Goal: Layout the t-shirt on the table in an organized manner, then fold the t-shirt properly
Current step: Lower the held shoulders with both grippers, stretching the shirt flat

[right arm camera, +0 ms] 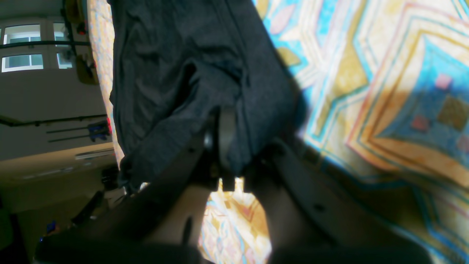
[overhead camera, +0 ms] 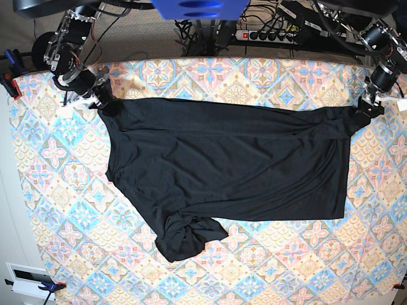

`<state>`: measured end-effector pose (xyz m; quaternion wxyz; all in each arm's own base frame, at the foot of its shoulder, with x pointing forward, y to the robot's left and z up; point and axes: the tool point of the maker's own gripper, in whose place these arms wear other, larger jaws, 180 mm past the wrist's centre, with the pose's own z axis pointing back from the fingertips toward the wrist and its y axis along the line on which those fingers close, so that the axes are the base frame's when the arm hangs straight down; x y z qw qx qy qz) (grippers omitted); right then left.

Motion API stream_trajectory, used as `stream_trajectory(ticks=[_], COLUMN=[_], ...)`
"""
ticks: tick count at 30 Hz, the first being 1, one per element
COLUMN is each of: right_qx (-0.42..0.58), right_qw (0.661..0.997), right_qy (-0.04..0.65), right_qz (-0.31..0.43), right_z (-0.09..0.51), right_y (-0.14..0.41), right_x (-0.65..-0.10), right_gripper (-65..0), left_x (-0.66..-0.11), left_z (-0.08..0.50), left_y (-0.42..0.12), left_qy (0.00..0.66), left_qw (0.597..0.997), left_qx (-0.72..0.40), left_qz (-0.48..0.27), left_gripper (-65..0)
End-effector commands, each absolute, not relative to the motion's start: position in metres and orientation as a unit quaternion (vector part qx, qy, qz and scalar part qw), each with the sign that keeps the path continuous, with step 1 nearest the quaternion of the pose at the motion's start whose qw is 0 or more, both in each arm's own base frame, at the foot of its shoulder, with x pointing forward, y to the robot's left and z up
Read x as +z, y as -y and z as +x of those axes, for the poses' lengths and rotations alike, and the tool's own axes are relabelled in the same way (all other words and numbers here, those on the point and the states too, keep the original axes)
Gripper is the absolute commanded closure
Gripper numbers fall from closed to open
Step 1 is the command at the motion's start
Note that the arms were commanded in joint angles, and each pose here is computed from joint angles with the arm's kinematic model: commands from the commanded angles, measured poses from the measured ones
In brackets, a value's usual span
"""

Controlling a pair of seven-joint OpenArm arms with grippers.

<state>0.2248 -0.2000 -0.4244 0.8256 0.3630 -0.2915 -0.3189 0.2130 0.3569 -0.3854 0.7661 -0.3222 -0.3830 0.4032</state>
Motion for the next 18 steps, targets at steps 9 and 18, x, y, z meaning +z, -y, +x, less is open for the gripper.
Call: stream_trajectory(ticks=[9,18], right_qx=[-0.316,-0.316], right_qw=[0.827,0.827], right_qy=[0.285,0.285], right_qz=[0.366,0.366], right_z=[0.223,0.223], right_y=[0.198,0.198], right_x=[-0.424,-0.424], right_gripper=[-0.6,-0.6], left_x=[-0.387,-0.395], left_z=[0.195,0.210], left_y=[-0.383,-0.370], left_qy=[0.410,0.409], left_qw=[0.762,0.750], left_qx=[0.425,0.434], left_qz=[-0.267,-0.286], left_gripper=[-51.4,-51.4])
